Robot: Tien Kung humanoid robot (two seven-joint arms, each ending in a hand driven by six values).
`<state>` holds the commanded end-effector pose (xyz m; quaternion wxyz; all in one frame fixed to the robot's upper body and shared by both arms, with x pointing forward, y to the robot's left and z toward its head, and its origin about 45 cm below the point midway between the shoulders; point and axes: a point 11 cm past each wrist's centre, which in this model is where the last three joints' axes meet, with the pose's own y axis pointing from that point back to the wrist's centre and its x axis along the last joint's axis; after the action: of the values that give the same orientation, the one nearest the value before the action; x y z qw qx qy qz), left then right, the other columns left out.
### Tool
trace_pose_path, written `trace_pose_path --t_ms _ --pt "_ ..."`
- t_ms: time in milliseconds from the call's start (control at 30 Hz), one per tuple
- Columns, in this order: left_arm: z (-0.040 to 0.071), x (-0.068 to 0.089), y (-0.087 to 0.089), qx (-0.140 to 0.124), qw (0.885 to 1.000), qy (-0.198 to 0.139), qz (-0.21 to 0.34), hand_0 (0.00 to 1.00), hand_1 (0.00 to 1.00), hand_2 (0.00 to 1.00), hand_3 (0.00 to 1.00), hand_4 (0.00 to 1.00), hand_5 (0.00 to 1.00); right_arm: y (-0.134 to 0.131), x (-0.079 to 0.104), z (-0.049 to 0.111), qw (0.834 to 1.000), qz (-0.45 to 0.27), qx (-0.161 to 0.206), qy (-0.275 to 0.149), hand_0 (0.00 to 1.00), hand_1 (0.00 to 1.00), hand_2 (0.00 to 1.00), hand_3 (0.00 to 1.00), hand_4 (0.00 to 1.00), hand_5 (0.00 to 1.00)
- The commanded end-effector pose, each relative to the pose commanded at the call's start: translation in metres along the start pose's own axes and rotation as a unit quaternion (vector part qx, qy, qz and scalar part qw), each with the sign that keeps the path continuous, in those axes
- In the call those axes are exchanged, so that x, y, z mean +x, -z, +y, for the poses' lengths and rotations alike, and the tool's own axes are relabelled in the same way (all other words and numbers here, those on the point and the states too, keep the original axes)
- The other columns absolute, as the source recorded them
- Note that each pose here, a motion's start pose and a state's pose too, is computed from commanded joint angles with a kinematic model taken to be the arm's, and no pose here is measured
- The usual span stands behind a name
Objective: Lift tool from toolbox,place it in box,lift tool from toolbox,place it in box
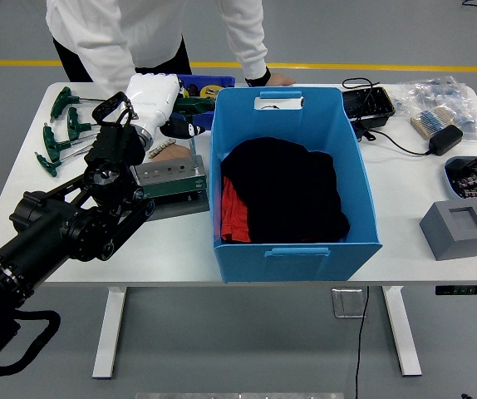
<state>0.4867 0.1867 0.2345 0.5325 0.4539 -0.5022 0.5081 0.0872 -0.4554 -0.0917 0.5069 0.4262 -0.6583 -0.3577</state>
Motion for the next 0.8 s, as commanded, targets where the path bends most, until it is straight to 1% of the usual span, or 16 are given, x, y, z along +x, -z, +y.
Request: trace_pose_path --t_ms 200,233,400,433,600,633,800 --pt "0.0012 -0.0044 0.0004 0.003 1.000 0.007 0.007 0.415 0.239 0.232 0.294 0.998 0.492 -0.0010 -0.0001 0.0000 1.000 0.003 -0.002 -0.001 0.686 0.674 0.750 0.603 0.809 0.750" --pt "0.0014 -0.0044 -0.0003 0.003 1.000 0.007 0.008 0.354 0.215 0.213 0.282 0.998 0.496 -0.0016 -0.0002 0.0000 1.000 0.003 -0.002 -0.001 0.687 0.674 0.750 0.603 0.809 0.748" --pt "0.0008 -0.0030 -0.0017 0.002 1.000 0.005 0.009 0.354 0.215 0.213 0.282 0.998 0.496 -0.0022 -0.0004 0.0001 1.000 0.004 -0.003 -0.002 0.687 0.674 0.750 0.603 0.809 0.748" --pt "0.0006 -0.0029 -0.0016 0.002 1.000 0.005 0.009 0.308 0.154 0.163 0.221 0.998 0.503 -0.0022 -0.0004 0.0001 1.000 0.005 -0.003 -0.002 0.686 0.674 0.749 0.602 0.808 0.747" --pt "-0.0008 -0.0021 -0.0003 0.005 1.000 0.005 0.017 0.308 0.154 0.163 0.221 0.998 0.503 -0.0011 -0.0003 0.0001 1.000 0.006 -0.003 -0.002 0.686 0.674 0.749 0.602 0.808 0.747" --pt "-0.0010 -0.0022 0.0003 0.006 1.000 0.005 0.021 0.275 0.115 0.130 0.177 0.998 0.520 -0.0008 -0.0003 0.0001 1.000 0.006 -0.002 -0.001 0.686 0.674 0.750 0.603 0.808 0.746" --pt "-0.0025 -0.0036 0.0052 0.014 0.999 0.005 0.032 0.275 0.115 0.130 0.177 0.998 0.520 0.0012 -0.0005 0.0000 1.000 0.006 -0.001 -0.001 0.686 0.674 0.750 0.603 0.808 0.746"
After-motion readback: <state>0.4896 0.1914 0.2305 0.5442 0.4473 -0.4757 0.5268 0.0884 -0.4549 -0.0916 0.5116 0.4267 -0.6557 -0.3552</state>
